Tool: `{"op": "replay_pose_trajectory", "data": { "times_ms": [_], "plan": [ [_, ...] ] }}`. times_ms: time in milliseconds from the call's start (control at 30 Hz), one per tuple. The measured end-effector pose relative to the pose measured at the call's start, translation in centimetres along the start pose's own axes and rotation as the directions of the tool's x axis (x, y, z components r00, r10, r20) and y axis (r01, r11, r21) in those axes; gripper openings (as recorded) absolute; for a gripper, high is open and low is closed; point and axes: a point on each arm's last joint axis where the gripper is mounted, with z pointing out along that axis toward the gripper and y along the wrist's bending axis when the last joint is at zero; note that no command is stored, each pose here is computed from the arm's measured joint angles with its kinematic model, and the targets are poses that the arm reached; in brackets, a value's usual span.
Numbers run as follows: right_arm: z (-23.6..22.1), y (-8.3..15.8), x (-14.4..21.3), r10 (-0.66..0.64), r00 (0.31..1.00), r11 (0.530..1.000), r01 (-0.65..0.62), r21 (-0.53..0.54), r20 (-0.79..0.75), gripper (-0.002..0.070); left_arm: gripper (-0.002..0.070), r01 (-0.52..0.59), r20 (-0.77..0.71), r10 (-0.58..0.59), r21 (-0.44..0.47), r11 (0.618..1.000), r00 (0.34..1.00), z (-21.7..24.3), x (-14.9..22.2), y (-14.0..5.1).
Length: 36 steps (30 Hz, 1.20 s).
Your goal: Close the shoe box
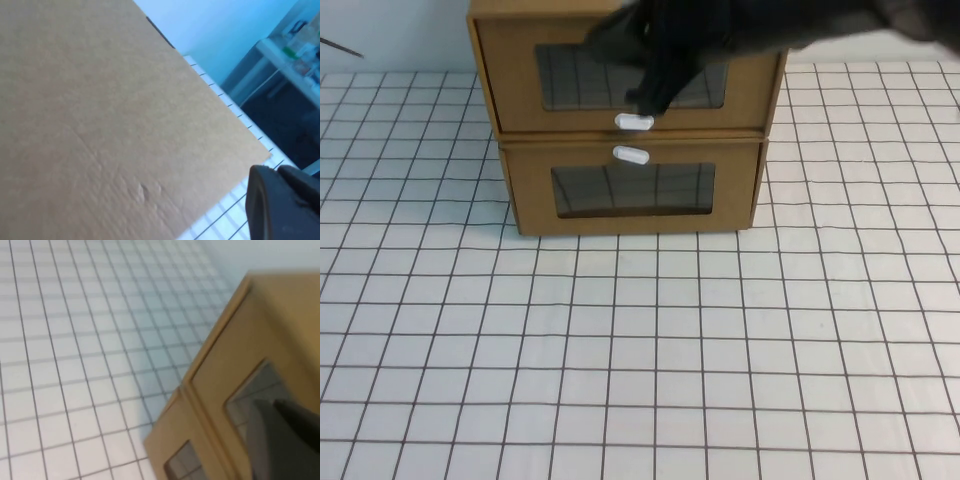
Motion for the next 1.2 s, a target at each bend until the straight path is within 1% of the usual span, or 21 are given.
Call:
{"op": "replay_pose_trajectory", "data": {
  "times_ms": [133,233,333,433,533,600,633,767,933,1067,1200],
  "plan": [
    [-5.3,0.6,-3.2,0.002,1.000,0.997,-0.004,0.077,0.027,-0.0013,-0.0006,-0.099,-0.008,0.099,-0.085,0.991,0.995,-3.7,-0.6,-2.3],
    [-9.8,1.3,-5.0,0.016,1.000,0.988,-0.018,0.152,0.016,-0.0013,-0.0006,-0.159,0.013,0.163,-0.154,0.975,0.987,-6.7,-1.1,-4.2],
    [-13.7,2.1,-5.6,0.048,0.997,0.975,-0.035,0.221,-0.055,-0.0013,-0.0006,-0.193,0.049,0.205,-0.181,0.964,0.978,-9.2,-1.5,-6.0],
    [-17.4,2.8,-5.5,0.100,0.988,0.946,-0.057,0.319,-0.120,-0.0013,-0.0006,-0.223,0.087,0.243,-0.197,0.955,0.966,-11.6,-1.7,-7.9],
    [-20.7,3.4,-4.7,0.164,0.974,0.889,-0.078,0.452,-0.154,-0.0013,-0.0006,-0.248,0.118,0.276,-0.210,0.946,0.954,-13.7,-1.7,-9.6],
    [-22.5,4.0,-3.7,0.209,0.965,0.847,-0.097,0.523,-0.160,-0.0013,-0.0006,-0.260,0.135,0.293,-0.216,0.941,0.947,-14.7,-1.6,-10.5],
    [-23.1,4.4,-3.3,0.225,0.961,0.834,-0.105,0.541,-0.160,-0.0013,-0.0006,-0.263,0.140,0.297,-0.217,0.940,0.945,-15.1,-1.6,-10.8],
    [-25.4,7.2,-0.5,0.270,0.949,0.824,-0.141,0.548,-0.162,-0.0013,-0.0006,-0.260,0.135,0.293,-0.216,0.941,0.946,-16.1,-0.9,-11.7],
    [-27.5,11.4,4.6,0.329,0.937,0.806,-0.215,0.551,-0.116,-0.0013,-0.0006,-0.272,0.083,0.294,-0.212,0.939,0.952,-17.3,1.1,-12.5],
    [-28.4,14.7,9.3,0.384,0.923,0.774,-0.306,0.554,-0.028,-0.0013,-0.0006,-0.259,-0.002,0.264,-0.200,0.945,0.965,-17.7,4.4,-12.6],
    [-28.4,17.5,13.8,0.413,0.911,0.769,-0.343,0.539,-0.009,-0.0013,-0.0006,-0.230,-0.009,0.234,-0.218,0.949,0.972,-18.4,8.5,-12.7]
  ]
}}
